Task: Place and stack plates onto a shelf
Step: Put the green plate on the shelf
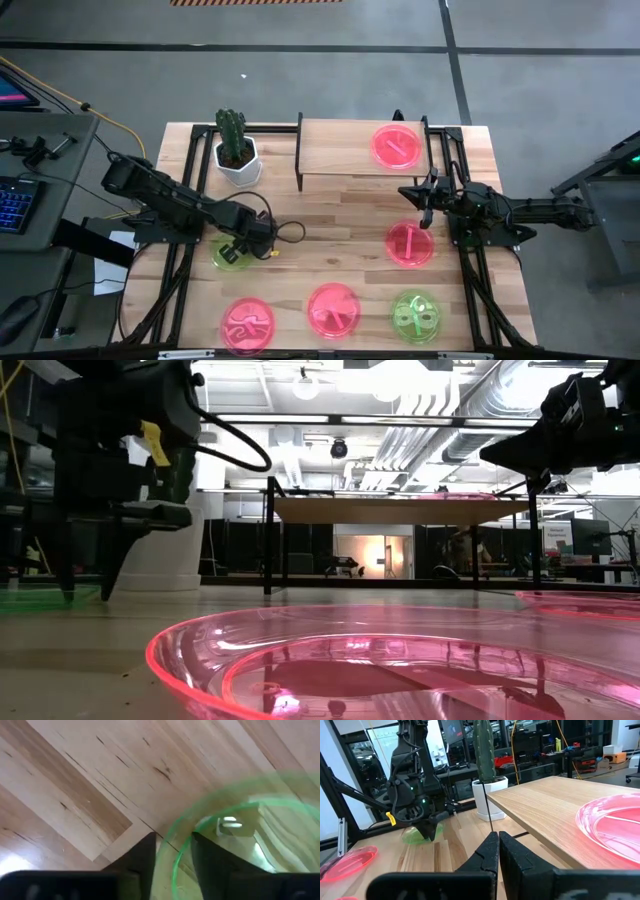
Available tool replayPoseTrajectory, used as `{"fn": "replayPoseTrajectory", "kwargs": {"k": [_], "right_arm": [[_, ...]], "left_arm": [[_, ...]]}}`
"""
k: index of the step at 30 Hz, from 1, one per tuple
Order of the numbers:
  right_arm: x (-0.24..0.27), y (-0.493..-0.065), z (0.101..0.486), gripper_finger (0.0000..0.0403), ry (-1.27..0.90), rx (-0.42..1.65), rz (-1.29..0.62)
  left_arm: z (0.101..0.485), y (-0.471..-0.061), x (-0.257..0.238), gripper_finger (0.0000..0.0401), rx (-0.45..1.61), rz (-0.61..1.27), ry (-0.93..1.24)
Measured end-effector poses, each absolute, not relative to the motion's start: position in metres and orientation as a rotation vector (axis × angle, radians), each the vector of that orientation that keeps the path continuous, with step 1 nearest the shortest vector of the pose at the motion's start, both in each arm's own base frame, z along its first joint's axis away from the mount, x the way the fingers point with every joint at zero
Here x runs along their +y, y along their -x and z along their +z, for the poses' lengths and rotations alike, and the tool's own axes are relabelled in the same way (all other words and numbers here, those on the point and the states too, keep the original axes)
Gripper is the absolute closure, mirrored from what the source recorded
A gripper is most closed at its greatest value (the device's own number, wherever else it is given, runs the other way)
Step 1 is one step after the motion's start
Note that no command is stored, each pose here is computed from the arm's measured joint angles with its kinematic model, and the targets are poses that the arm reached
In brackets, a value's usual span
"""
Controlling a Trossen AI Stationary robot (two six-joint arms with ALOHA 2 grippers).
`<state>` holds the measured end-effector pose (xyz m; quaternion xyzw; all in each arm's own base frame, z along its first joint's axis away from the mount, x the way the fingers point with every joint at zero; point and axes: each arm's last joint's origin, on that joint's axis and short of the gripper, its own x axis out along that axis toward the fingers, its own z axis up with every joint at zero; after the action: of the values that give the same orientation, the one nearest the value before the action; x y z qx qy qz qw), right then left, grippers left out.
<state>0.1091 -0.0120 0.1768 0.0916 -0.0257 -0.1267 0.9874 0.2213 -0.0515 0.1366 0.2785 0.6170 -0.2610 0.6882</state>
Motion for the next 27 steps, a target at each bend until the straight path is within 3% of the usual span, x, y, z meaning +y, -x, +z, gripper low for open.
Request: {"fn": "replayPoseTrajectory", "kwargs": {"k": [7, 12, 19, 27], "right_arm": [[-0.012, -0.109, 0.177, 0.0402, -0.184, -0.052, -0.255], [-0.012, -0.109, 0.177, 0.0402, -0.184, -0.051, -0.255], [-0.012, -0.109, 0.176, 0.0402, -0.183, -0.044, -0.256], [-0.012, -0.109, 0.175, 0.0402, -0.182, -0.032, -0.257]], "left_arm": [[0.149, -0.231, -0.052, 0.0393, 1.368, -0.526, -0.666], [0.167, -0.244, -0.05, 0.0398, 1.356, -0.377, -0.661], [0.213, -0.258, -0.044, 0.04, 1.377, -0.126, -0.483], [0.28, -0.26, -0.046, 0.0401, 1.06, 0.032, -0.185]]}}
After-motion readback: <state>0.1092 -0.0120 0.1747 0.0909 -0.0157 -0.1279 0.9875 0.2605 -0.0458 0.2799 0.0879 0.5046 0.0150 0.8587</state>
